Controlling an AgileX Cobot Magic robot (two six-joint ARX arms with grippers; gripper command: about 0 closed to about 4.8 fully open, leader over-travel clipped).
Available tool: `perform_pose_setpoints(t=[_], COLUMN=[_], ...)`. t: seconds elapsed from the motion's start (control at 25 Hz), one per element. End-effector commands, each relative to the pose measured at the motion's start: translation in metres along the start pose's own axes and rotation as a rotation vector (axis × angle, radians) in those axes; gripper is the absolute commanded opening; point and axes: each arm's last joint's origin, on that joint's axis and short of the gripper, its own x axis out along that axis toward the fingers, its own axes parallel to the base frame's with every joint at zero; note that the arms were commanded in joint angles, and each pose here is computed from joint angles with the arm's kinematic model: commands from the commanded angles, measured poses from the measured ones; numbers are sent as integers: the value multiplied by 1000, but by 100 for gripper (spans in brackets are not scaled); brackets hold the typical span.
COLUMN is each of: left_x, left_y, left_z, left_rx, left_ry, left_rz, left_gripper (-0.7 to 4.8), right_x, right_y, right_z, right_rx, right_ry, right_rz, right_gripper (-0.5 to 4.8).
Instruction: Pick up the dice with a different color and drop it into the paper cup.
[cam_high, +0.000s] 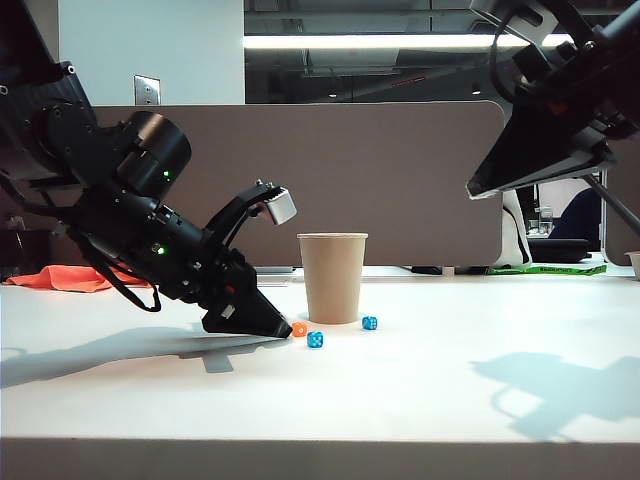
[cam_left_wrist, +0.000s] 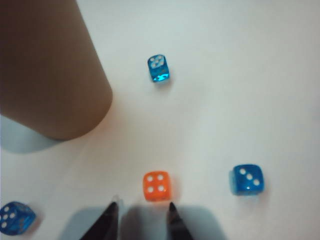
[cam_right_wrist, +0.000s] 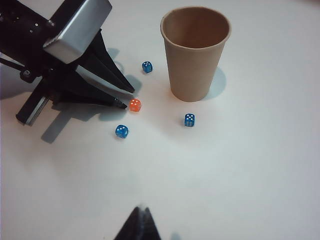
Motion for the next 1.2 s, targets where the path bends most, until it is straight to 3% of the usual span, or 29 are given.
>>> perform_pose_setpoints(t=[0.04, 1.0, 1.2], left_x=[0, 9, 9], left_y=[0, -3, -2], left_z=[3, 6, 7], left_rx=[8, 13, 2], left_ry=[-15, -47, -54], left_rz=[-5, -25, -19], left_gripper=[125, 120, 78], right_x=[-1, -1, -1], right_y=[0, 0, 0], right_z=[3, 3, 3], right_rx=[-2, -2, -2], right_ry=[-17, -16, -16], right_rz=[2, 2, 2], right_gripper=[-1, -1, -1])
